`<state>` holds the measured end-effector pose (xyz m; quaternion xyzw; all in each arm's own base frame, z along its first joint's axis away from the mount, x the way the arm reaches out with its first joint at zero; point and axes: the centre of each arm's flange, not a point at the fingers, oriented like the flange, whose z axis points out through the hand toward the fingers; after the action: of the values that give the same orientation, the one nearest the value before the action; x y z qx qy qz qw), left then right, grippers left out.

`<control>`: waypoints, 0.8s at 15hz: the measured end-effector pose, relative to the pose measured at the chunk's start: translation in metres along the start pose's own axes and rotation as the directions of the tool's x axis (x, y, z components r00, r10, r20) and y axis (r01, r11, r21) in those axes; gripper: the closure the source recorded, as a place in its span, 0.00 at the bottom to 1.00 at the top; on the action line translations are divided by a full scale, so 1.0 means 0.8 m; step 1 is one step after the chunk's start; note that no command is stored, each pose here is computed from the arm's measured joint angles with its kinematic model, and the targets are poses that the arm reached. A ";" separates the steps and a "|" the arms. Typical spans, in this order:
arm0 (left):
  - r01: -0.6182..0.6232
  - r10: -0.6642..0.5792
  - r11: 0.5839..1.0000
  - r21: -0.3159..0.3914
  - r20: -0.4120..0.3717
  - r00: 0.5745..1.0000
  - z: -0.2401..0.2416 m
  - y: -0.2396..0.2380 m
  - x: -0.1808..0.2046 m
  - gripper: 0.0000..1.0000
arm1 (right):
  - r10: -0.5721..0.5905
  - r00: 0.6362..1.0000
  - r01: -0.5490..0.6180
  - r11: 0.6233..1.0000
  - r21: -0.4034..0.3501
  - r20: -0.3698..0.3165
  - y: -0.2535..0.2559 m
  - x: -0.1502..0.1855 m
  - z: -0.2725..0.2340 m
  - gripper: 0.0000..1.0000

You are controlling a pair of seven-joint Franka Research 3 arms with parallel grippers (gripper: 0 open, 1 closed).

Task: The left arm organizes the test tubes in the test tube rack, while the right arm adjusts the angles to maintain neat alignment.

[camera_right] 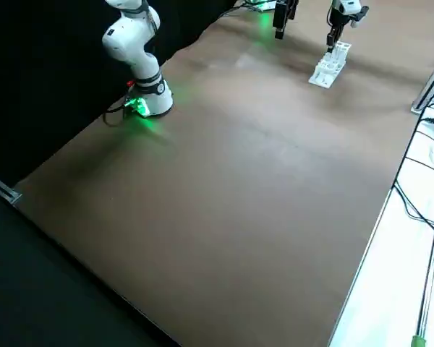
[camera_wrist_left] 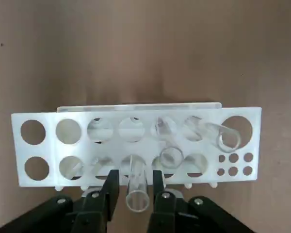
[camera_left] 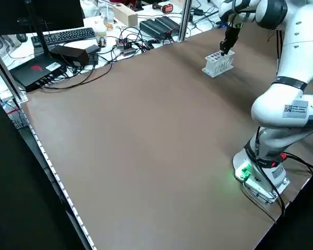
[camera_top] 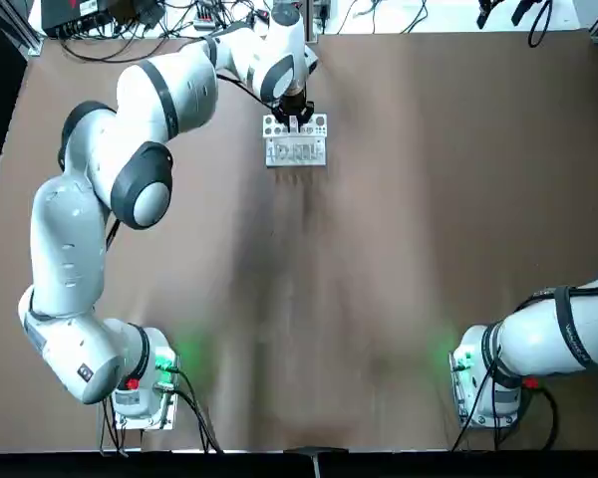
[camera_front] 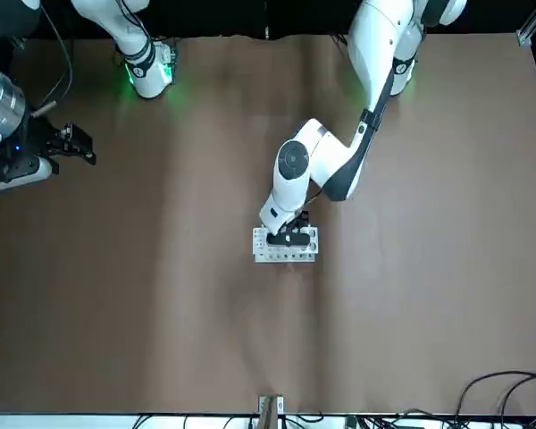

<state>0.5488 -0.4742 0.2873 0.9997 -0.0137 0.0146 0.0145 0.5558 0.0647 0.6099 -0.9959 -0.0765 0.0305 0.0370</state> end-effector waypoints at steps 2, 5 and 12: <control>0.003 -0.003 1.000 -0.003 0.002 1.000 0.000 0.000 0.000 0.65 | 0.000 1.000 0.000 1.000 0.000 0.000 0.000 0.000 0.000 0.00; 0.004 -0.004 1.000 -0.004 0.003 1.000 0.000 0.000 0.000 0.67 | 0.000 1.000 0.000 1.000 0.000 0.000 0.000 0.000 0.000 0.00; 0.005 -0.005 1.000 -0.005 0.003 1.000 0.000 0.000 0.001 0.73 | 0.000 1.000 0.000 1.000 0.000 0.000 0.000 0.000 0.000 0.00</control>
<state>0.5492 -0.4738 0.2873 0.9997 -0.0114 0.0131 0.0168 0.5558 0.0647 0.6099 -0.9959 -0.0766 0.0305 0.0370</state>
